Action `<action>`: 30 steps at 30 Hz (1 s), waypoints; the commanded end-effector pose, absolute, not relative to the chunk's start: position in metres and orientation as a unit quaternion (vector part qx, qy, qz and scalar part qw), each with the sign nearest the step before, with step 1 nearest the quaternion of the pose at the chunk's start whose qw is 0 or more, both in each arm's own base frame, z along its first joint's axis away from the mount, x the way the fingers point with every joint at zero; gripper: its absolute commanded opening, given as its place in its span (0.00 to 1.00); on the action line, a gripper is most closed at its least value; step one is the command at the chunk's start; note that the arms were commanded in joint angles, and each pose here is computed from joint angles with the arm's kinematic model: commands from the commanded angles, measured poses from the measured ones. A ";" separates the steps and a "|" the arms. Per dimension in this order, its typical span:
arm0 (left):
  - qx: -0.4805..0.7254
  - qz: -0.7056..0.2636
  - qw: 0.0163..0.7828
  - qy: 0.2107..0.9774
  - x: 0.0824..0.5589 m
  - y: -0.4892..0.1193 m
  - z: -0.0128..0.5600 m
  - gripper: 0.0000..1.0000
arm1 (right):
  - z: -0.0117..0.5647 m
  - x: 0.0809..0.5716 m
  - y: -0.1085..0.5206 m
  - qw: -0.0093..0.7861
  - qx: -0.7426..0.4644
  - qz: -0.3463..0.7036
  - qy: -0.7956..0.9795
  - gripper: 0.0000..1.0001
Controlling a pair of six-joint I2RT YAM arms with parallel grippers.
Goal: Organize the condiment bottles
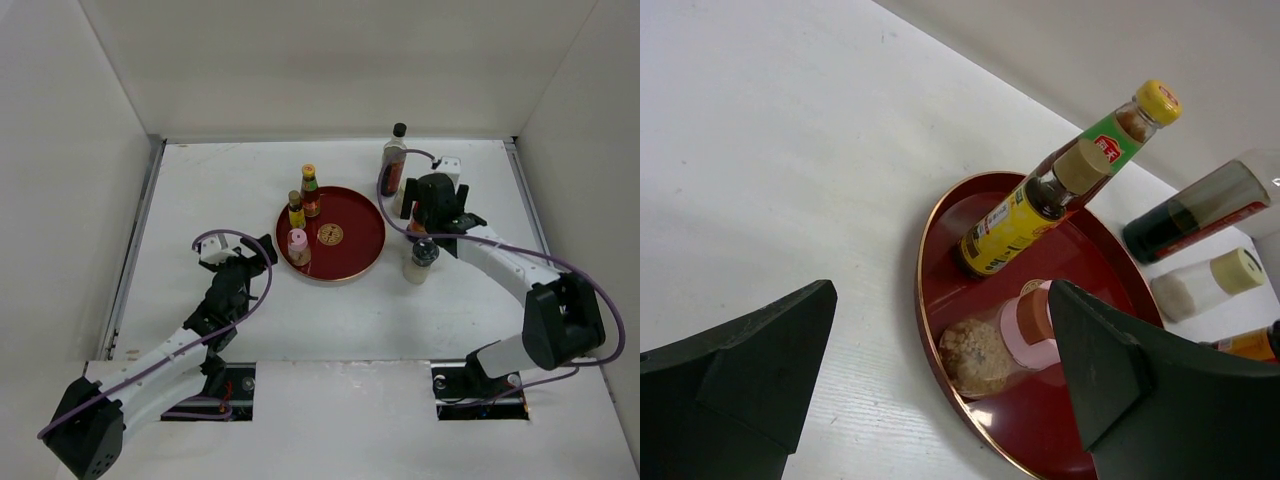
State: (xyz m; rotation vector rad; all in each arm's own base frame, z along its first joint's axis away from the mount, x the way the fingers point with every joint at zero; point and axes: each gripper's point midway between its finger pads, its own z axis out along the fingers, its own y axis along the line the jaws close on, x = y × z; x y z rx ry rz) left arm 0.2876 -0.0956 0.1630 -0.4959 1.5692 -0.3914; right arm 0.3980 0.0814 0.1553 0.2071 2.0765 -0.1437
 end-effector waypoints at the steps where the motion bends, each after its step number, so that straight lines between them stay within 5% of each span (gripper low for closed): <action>1: -0.226 -0.199 0.671 0.677 0.290 -0.099 0.175 0.88 | 0.153 0.406 0.085 0.497 0.088 -0.030 0.863 1.00; 12: -0.225 -0.199 0.667 0.682 0.293 -0.100 0.171 0.88 | 0.126 0.420 0.088 0.477 0.095 0.006 0.874 0.99; 16: -0.226 -0.201 0.667 0.681 0.293 -0.100 0.172 0.88 | 0.133 0.420 0.089 0.486 0.101 0.011 0.868 0.70; 30: -0.229 -0.199 0.669 0.679 0.293 -0.096 0.172 0.87 | 0.269 0.417 0.146 0.636 0.047 0.036 0.770 0.60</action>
